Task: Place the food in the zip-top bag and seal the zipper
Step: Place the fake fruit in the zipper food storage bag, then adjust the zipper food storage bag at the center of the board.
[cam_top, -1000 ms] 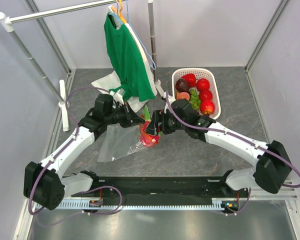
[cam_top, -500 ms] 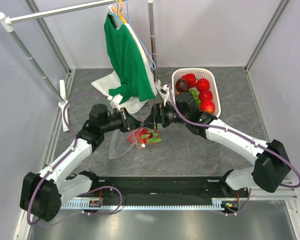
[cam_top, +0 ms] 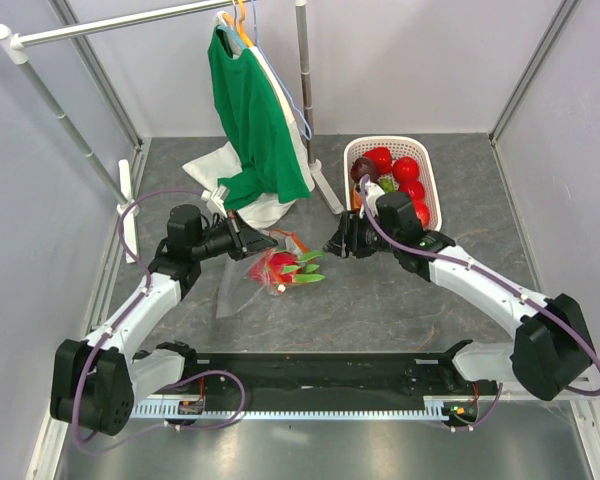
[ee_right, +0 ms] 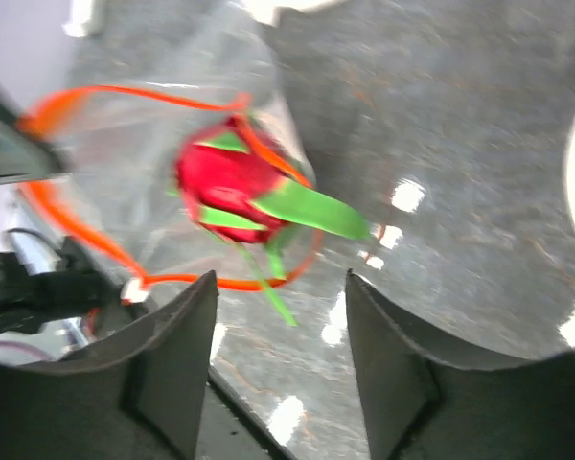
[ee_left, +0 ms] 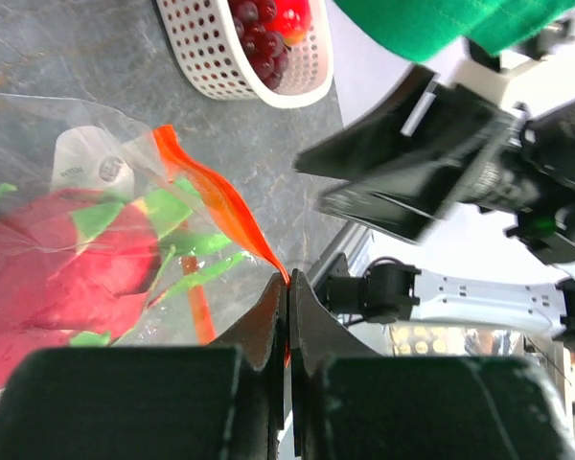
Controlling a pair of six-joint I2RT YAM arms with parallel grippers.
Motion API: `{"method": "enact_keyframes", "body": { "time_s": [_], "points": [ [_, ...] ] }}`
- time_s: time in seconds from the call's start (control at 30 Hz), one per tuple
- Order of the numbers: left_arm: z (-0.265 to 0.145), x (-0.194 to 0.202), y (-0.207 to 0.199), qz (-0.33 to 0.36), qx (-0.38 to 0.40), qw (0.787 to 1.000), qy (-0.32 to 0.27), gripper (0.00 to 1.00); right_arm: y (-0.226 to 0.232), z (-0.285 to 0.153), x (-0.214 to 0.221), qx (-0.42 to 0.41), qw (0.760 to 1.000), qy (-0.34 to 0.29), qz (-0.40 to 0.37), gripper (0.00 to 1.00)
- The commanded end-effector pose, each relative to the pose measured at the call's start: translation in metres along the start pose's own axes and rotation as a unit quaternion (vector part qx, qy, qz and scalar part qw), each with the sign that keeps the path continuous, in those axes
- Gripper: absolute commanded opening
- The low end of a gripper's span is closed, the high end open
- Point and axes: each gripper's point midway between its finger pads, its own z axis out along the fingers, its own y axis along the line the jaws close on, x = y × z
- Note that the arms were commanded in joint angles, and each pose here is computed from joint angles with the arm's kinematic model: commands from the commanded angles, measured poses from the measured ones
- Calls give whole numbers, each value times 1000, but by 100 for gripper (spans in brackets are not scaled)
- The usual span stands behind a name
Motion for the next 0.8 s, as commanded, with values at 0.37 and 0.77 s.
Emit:
{"method": "enact_keyframes", "body": {
  "time_s": [0.37, 0.77],
  "points": [
    [-7, 4, -19, 19, 38, 999, 19, 2, -23, 61, -6, -15, 996, -23, -80, 49],
    [-6, 3, -18, 18, 34, 999, 21, 2, -11, 94, 5, -55, 993, 0, -103, 49]
  ]
}}
